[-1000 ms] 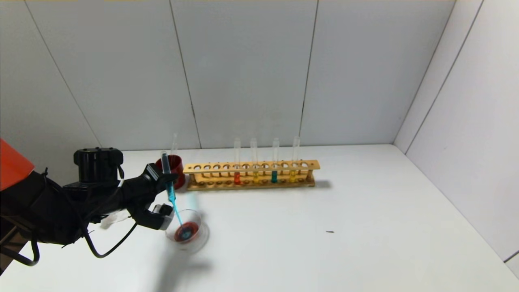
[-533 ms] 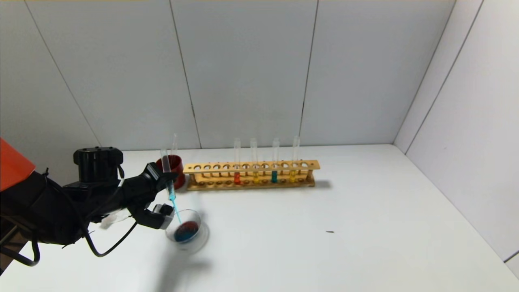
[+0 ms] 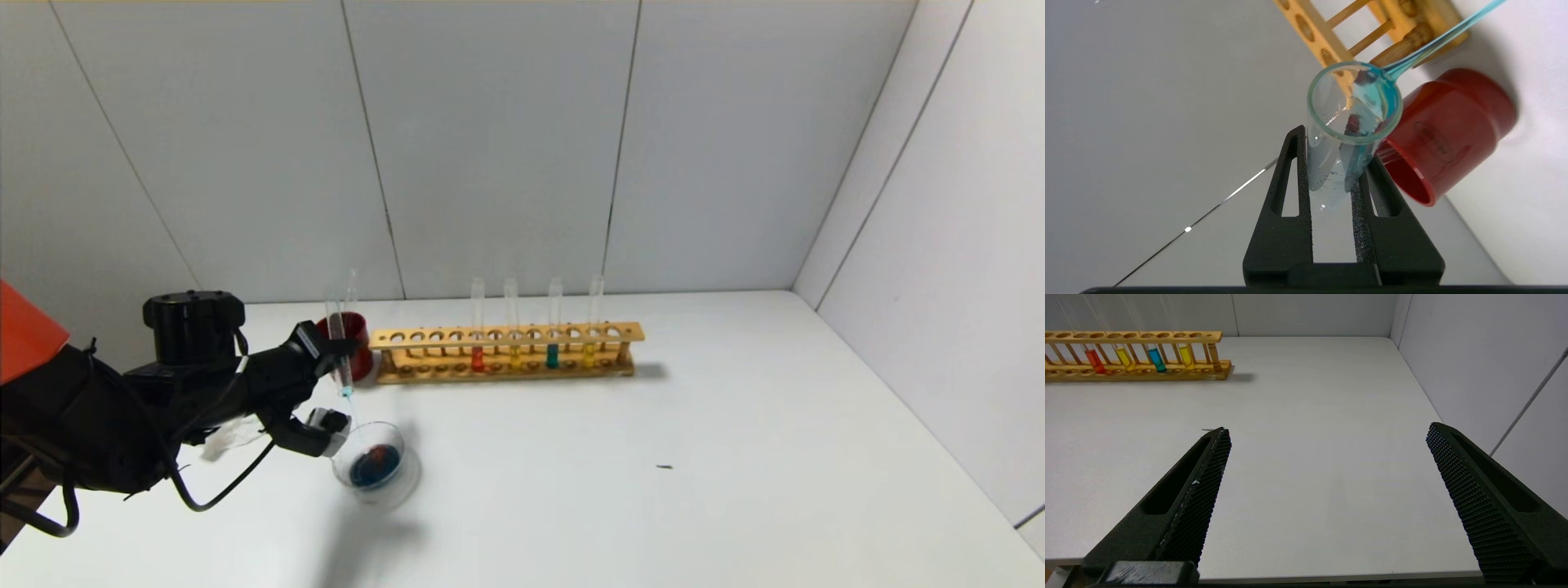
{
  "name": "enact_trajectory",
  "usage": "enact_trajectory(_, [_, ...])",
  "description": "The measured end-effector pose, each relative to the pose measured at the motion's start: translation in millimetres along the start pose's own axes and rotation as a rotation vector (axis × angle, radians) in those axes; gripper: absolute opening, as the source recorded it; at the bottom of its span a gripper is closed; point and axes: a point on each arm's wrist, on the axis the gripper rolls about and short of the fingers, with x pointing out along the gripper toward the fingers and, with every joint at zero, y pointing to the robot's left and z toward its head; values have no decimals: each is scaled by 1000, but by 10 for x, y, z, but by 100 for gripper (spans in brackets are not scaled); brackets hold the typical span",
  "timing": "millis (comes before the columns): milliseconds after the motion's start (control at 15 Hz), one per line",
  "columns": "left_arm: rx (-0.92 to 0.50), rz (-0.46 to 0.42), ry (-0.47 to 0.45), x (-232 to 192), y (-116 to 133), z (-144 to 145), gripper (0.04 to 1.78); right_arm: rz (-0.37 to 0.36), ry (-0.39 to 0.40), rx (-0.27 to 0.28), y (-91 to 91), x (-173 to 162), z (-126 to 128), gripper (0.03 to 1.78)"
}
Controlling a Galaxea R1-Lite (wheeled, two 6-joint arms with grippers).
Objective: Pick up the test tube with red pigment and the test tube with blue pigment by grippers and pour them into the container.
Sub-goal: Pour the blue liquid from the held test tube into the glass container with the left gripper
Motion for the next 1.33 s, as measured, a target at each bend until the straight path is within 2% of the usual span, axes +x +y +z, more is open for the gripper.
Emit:
enact_trajectory(933, [56, 26, 19, -43, 66, -27, 32, 1, 0, 0, 0, 0, 0, 175])
enact_trajectory(1333, [-10, 28, 27, -67, 75, -39, 32, 1, 0, 0, 0, 0, 0, 175])
